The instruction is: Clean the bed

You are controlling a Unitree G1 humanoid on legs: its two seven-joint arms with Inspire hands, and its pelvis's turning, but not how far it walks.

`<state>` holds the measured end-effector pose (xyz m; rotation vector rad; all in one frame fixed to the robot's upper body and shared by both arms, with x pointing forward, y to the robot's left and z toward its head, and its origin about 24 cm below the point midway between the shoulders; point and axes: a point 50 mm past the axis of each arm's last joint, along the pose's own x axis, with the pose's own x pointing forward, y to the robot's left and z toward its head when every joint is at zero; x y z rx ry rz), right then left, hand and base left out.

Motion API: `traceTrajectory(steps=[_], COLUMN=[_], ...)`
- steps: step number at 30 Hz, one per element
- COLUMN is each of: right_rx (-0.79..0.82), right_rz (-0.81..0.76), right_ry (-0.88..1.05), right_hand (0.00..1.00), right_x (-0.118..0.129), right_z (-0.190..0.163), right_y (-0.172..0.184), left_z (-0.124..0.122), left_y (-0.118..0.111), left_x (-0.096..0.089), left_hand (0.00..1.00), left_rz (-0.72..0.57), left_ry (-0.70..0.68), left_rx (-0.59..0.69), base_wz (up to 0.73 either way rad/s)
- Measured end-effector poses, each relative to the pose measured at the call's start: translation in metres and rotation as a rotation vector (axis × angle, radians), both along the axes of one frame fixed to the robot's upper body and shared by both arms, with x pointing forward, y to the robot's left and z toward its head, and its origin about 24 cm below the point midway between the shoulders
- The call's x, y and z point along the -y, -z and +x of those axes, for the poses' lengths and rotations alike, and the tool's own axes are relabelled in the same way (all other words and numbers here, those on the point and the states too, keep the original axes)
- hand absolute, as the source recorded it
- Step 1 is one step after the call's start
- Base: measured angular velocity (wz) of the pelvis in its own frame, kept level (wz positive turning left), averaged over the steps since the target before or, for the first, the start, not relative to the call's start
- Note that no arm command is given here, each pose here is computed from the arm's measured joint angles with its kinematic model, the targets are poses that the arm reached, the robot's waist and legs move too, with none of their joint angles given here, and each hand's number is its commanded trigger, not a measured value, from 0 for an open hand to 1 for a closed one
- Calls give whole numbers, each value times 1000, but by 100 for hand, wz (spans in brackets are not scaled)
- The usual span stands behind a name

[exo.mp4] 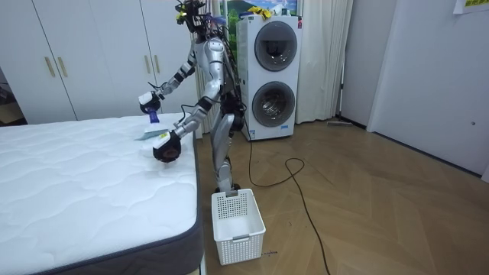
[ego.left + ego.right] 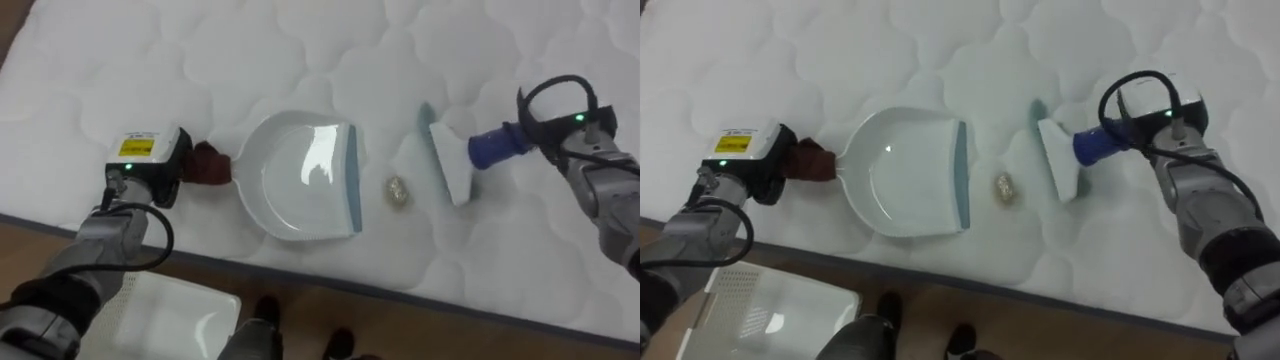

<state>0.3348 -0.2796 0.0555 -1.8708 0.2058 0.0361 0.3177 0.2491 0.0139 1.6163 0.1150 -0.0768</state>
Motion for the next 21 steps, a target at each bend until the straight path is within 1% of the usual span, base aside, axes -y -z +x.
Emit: traceTrajectory(steps=[4,7,15,21], right_rx=[-45,-60,-125,-168], right_rz=[103,140,190,267], right_ry=[44,52,-2,-16], right_hand=[100,100,100,100], right_x=[1,0,-16,-29], right_z=[-1,0,2,1], right_y=[3,4,7,14], left_z=[0,1,0,0], left_y=[0,-2,-1,0], left_x=[1,2,2,2], left_hand=[100,100,100,100], left_rz=[8,7,16,22], left_ry=[7,11,17,19], left_rx=[3,8,6,4], base_wz=[3,0,-2,-4])
